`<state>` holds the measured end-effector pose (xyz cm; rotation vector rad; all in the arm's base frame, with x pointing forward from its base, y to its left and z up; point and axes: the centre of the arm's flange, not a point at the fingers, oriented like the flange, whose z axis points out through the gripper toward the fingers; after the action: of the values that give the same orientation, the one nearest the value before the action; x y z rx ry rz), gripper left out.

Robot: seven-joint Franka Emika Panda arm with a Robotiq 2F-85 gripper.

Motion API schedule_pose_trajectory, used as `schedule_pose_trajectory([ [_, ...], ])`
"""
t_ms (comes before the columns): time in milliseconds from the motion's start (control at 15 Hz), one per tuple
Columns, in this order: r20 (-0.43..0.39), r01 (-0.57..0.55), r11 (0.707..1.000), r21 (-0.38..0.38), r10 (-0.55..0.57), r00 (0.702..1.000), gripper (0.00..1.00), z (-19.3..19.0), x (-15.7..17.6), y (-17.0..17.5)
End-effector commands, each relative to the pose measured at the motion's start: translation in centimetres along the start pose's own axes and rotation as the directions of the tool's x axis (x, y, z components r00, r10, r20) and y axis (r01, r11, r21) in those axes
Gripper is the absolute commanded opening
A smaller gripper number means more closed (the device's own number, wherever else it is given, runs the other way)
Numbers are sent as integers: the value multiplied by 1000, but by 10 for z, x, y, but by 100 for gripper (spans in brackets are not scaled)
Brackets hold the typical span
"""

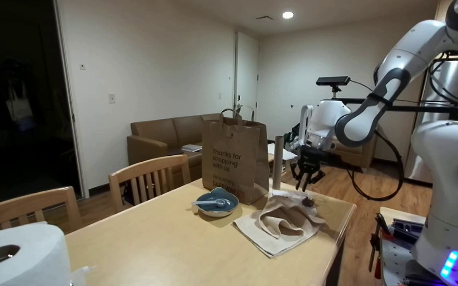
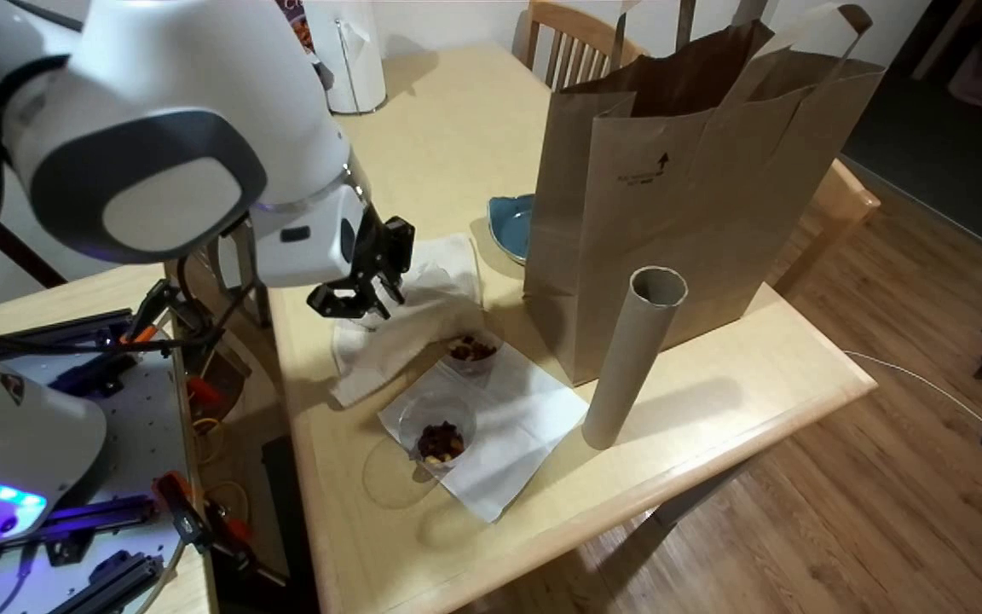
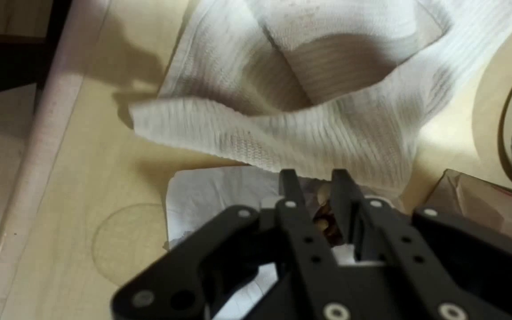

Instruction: Use the cloth to wipe the table.

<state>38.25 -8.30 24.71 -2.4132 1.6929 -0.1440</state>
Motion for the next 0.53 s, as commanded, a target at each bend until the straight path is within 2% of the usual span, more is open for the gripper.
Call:
schedule_pose_trajectory([
  [0, 86, -6, 1000, -3, 7, 996, 55, 10, 4, 37],
  [267, 142, -50, 999, 0, 49, 989, 80, 7, 6, 43],
  [467, 145, 13, 999, 41, -19, 989, 100, -9, -15, 24],
])
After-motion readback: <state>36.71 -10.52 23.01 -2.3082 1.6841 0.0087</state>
